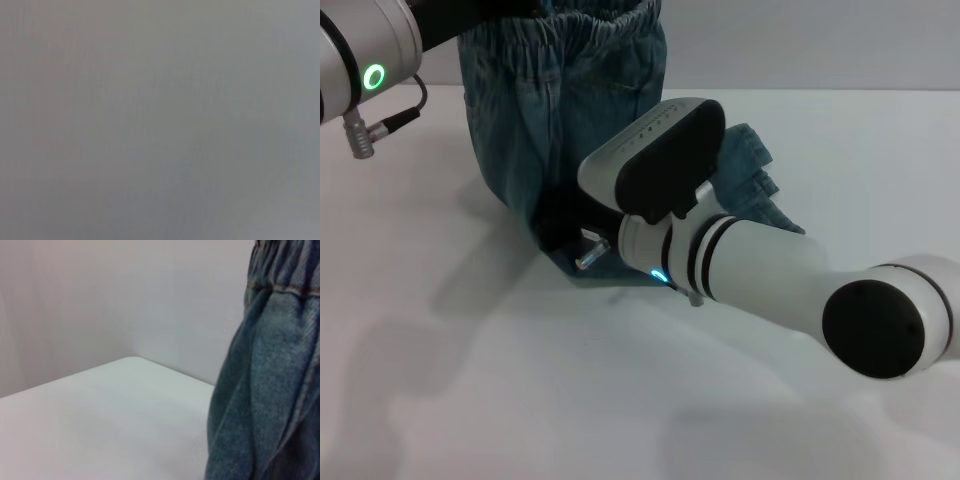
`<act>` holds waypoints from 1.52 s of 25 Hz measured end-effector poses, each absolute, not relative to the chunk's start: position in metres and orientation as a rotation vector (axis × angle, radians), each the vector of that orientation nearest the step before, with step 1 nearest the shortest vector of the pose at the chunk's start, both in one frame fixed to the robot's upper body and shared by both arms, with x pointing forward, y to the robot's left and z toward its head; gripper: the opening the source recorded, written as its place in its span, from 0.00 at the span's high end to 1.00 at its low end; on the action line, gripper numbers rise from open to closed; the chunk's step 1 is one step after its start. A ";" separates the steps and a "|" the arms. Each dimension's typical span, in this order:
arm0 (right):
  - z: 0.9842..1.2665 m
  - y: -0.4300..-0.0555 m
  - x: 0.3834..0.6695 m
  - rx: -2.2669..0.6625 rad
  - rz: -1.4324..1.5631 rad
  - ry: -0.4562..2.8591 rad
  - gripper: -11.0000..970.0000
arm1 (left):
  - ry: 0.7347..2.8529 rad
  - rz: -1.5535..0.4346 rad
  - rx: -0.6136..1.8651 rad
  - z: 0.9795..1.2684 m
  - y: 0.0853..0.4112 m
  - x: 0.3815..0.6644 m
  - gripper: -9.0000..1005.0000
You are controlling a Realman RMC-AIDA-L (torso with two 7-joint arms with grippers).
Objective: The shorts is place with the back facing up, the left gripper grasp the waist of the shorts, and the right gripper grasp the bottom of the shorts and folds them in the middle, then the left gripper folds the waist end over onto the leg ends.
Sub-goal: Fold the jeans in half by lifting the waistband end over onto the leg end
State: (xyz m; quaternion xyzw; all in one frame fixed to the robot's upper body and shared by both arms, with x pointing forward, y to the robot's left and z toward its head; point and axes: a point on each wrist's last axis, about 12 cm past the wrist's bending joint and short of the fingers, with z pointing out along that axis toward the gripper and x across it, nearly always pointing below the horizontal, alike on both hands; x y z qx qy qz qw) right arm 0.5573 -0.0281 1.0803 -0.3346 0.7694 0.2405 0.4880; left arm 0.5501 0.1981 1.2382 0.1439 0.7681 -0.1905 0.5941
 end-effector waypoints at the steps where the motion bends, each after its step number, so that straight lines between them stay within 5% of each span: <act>1: 1.080 -0.030 0.558 -0.803 0.583 1.873 0.99 | 1.785 -0.443 0.335 1.238 0.198 0.550 0.92; 26: 1.054 -0.222 0.598 -0.200 0.126 1.965 0.99 | 1.771 -0.508 0.343 1.210 0.172 0.554 0.92; 38: 1.055 -0.227 0.590 -0.214 0.143 1.992 0.99 | 1.729 -0.588 0.368 1.155 0.115 0.571 0.92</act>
